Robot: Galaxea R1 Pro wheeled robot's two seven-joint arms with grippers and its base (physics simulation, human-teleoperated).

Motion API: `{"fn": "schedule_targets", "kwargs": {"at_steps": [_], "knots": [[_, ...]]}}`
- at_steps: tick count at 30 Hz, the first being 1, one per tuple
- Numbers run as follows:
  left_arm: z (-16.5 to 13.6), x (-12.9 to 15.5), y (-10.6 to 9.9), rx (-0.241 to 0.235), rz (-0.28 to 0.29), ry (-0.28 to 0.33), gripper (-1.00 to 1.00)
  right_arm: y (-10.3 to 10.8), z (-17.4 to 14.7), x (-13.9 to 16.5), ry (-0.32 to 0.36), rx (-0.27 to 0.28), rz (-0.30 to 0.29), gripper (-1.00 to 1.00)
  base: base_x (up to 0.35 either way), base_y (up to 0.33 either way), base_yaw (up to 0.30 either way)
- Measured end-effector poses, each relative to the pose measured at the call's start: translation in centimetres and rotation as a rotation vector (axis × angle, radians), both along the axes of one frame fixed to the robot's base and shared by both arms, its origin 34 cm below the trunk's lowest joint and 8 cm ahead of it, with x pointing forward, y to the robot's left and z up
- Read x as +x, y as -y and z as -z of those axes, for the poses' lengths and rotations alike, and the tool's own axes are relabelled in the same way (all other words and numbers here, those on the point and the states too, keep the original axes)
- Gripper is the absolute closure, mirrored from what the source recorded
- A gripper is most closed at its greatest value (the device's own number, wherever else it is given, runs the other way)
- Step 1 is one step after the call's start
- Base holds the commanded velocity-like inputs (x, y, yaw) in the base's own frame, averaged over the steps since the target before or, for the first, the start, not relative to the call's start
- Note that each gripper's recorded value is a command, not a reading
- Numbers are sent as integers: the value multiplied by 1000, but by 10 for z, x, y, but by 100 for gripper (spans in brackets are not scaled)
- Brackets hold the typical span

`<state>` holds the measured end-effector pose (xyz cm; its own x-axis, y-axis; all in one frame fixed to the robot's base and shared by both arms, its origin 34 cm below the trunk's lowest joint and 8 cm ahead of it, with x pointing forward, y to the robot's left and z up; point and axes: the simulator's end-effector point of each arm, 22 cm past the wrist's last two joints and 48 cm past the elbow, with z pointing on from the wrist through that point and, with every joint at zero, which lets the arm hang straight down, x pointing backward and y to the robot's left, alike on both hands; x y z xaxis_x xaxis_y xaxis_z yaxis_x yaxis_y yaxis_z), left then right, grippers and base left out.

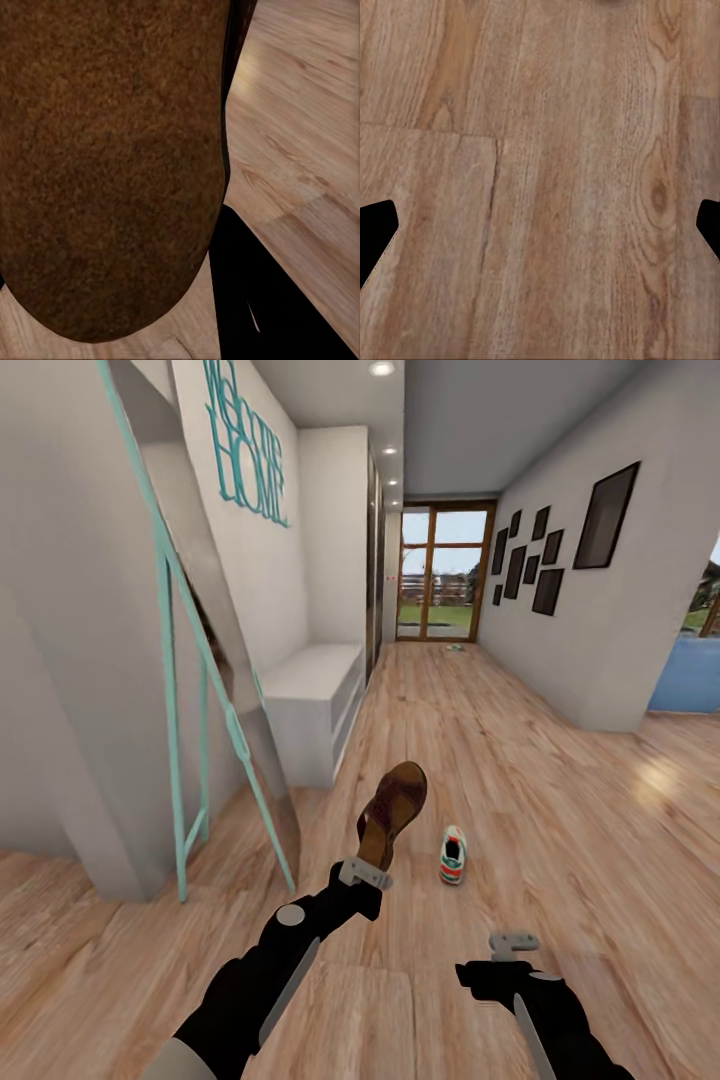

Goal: Pick up the two gym shoes and the two sandals from the corridor floor and place them onto the hallstand (shoe rack) in the corridor, making sure they are on the rack and not on the floor. Arrange them so the two gym shoes are next to each other and the two sandals are next to each other.

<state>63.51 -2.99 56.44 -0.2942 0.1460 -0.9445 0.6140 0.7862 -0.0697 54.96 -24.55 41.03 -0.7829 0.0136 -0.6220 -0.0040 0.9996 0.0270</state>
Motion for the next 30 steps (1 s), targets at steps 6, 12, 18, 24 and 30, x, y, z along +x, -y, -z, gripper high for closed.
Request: {"fn": "schedule_targets", "kwargs": {"at_steps": [6,12,18,24,30], "knots": [[0,0,0,0,0,-1,100,0,0,0,0,1,0,-100,330,0,-2],[0,0,0,0,0,-2,100,0,0,0,-1,0,0,-100,343,0,0],[1,0,0,0,0,-2,100,0,0,0,0,1,0,-100,346,0,-8],[-1,0,0,0,0,0,100,0,-1,0,1,0,1,-100,346,0,-217],[-3,0,0,0,0,4,100,0,-3,0,5,0,1,-100,346,0,-278]]}}
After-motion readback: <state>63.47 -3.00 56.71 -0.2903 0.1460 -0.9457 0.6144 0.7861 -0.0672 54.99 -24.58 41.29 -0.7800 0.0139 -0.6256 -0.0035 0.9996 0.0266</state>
